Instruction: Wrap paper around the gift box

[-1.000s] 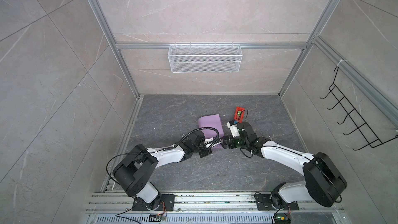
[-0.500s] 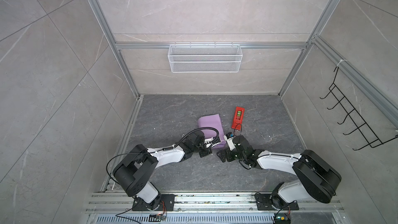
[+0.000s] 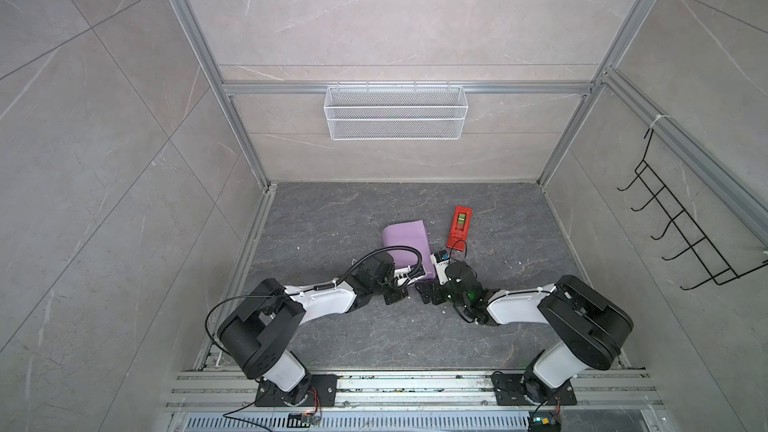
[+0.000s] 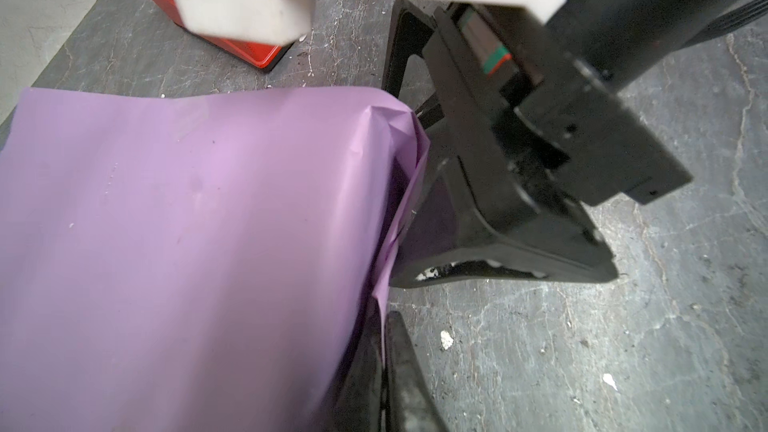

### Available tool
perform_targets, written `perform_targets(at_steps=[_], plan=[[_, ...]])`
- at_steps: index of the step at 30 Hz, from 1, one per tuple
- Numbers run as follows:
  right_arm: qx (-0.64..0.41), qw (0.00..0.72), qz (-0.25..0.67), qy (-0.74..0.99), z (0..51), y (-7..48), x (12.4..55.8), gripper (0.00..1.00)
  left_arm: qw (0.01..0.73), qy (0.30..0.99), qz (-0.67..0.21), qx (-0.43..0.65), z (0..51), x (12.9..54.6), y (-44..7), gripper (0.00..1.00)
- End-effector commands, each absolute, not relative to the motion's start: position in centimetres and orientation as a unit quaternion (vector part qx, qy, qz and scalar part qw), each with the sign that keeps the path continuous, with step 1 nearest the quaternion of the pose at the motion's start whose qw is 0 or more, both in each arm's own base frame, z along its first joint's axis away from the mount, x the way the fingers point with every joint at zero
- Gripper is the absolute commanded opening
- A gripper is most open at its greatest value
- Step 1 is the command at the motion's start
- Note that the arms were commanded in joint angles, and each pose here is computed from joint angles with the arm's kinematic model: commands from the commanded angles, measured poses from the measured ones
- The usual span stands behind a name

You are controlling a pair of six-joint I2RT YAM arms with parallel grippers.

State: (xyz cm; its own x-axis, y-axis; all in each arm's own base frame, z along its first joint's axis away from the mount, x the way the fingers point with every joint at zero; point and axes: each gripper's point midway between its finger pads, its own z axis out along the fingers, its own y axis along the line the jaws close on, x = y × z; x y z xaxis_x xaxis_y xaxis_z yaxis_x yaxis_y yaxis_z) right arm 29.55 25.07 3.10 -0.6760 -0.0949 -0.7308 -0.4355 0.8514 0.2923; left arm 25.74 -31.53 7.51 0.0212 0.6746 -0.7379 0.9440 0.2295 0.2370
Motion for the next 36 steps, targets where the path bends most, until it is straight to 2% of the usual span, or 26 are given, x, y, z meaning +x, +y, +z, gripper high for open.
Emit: perform_targets(at_steps=[1,12,16,20,22,27,36], plan=[[-0.132,0.365,0.219,0.895,1.8,24.4,29.2,0.89,0.405,0.659,-0.188,0.605,8.6,25.4,-32.3,0.12],[-0.122,0.366,0.214,0.897,1.2,23.9,29.0,0.86,0.427,0.639,-0.194,0.61,10.9,24.5,-31.9,0.34],[-0.122,0.365,0.214,0.898,1.1,23.9,29.0,0.86,0.463,0.623,-0.168,0.608,12.5,24.7,-31.1,0.52],[-0.121,0.365,0.215,0.898,1.1,23.9,29.0,0.85,0.512,0.599,-0.124,0.603,13.4,25.6,-30.0,0.74],[-0.12,0.365,0.214,0.898,1.0,23.8,29.0,0.85,0.526,0.592,-0.112,0.6,13.5,26.2,-29.6,0.8],[-0.118,0.365,0.216,0.898,0.9,23.8,29.0,0.85,0.517,0.594,-0.106,0.607,12.6,27.5,-29.6,0.99],[-0.117,0.365,0.216,0.898,0.9,23.8,29.0,0.84,0.508,0.583,-0.077,0.63,10.7,29.2,-30.4,1.0]])
